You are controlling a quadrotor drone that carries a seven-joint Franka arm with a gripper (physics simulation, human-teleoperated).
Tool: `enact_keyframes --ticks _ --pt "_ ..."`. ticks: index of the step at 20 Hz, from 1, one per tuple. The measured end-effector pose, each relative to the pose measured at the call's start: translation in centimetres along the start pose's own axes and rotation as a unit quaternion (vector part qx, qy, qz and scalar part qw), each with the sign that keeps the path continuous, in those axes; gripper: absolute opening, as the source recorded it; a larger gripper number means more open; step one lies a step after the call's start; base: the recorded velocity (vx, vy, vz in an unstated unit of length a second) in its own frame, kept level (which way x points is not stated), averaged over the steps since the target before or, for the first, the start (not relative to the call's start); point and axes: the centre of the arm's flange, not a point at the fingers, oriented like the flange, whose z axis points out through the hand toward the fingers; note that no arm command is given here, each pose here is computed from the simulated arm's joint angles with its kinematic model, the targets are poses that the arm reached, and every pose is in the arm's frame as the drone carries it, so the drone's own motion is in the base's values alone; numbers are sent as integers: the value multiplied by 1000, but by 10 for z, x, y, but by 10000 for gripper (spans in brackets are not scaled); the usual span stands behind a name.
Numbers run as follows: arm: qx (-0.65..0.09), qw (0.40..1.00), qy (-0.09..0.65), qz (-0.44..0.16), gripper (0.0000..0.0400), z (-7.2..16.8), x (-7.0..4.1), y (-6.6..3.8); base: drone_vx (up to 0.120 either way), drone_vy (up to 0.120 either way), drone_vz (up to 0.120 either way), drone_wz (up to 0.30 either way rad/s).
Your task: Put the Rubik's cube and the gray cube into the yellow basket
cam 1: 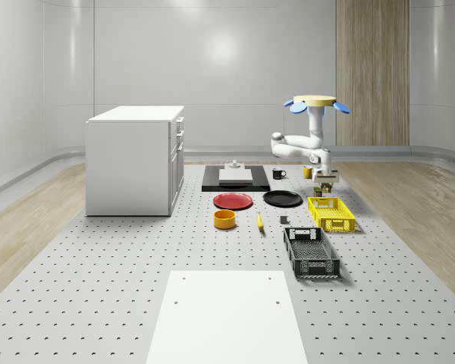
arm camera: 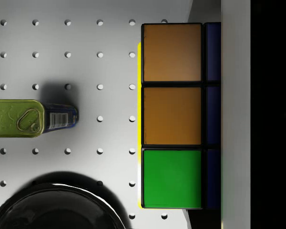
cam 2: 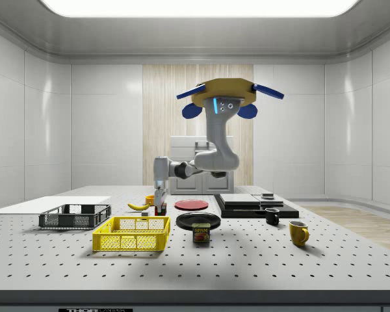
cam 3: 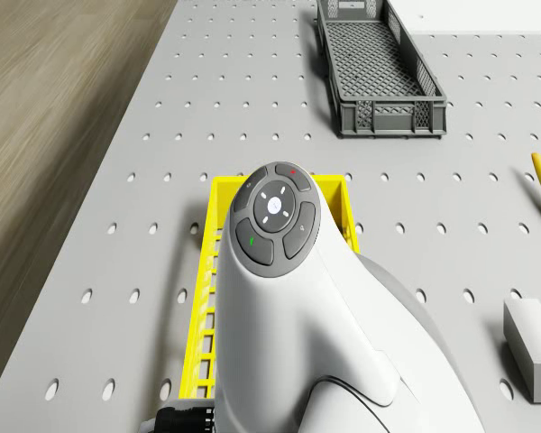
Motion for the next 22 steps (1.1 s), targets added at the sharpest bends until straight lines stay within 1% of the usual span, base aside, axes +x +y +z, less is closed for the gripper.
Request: enact_keyframes --ticks 3,4,10,13,16,19,22 --pt "0 1000 0 0 325 0 0 0 120 0 0 0" --pt "0 1000 0 0 325 0 0 0 120 0 -80 0" --pt "0 1000 0 0 325 0 0 0 0 0 -120 0" --pt "0 1000 0 0 325 0 0 0 120 0 -120 0" --pt "0 1000 0 0 325 0 0 0 13 0 -120 0" --pt "0 1000 0 0 325 3 0 0 0 0 -13 0" --pt "0 1000 0 0 325 13 0 0 0 0 0 0"
